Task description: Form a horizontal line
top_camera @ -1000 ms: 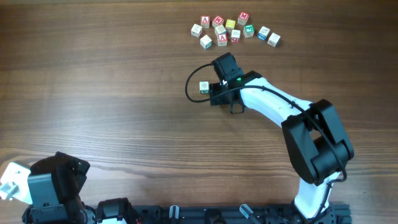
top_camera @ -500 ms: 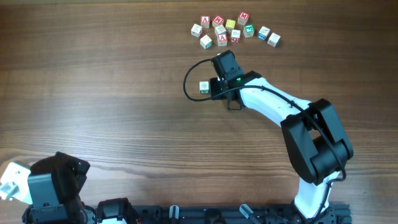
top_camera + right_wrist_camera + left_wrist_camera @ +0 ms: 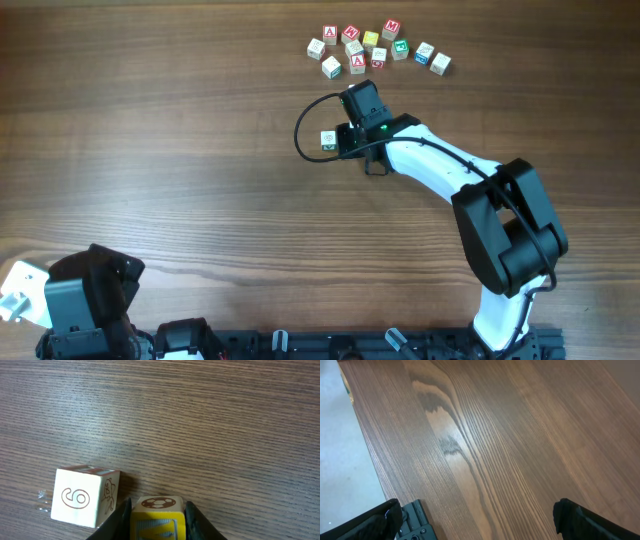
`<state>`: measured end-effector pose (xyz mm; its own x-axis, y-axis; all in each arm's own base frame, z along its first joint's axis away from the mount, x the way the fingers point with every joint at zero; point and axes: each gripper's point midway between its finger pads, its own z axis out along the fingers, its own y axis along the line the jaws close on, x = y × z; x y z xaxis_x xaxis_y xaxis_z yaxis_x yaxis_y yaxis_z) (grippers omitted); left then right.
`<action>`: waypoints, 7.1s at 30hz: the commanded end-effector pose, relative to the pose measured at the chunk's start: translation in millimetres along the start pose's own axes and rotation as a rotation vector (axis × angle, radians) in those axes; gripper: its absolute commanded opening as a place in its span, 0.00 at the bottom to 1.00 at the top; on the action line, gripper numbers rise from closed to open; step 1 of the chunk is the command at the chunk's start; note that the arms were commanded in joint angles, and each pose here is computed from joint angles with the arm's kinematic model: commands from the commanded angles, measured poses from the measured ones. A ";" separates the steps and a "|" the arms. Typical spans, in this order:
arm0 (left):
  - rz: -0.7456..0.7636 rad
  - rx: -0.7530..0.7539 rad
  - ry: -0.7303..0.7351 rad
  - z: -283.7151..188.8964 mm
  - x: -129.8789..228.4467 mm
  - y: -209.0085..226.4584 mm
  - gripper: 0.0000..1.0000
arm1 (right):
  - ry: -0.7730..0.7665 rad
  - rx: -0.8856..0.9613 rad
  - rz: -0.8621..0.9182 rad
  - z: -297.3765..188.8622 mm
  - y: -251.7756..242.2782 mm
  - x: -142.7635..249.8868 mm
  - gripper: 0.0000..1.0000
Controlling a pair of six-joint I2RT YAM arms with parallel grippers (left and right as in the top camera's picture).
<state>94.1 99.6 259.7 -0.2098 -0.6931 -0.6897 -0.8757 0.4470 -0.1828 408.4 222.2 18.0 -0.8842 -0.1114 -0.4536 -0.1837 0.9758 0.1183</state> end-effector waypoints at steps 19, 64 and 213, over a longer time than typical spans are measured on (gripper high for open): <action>-0.022 -0.006 -0.008 -0.2 -0.6 2.4 1.00 | -0.184 -0.068 0.095 -48.5 15.3 -71.3 0.78; -0.022 -0.006 -0.008 -0.2 -0.6 2.4 1.00 | -0.285 -0.135 0.422 92.6 -75.5 -206.7 0.60; -0.022 -0.006 -0.008 -0.2 -0.6 2.4 1.00 | 0.326 0.038 0.057 0.8 -42.8 -27.2 0.18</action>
<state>94.2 99.6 259.8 -0.2095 -0.6930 -0.6898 -0.8756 0.4470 -0.1832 437.9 189.2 30.5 -0.9895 -0.0779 -0.1221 -0.0981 0.9806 0.1696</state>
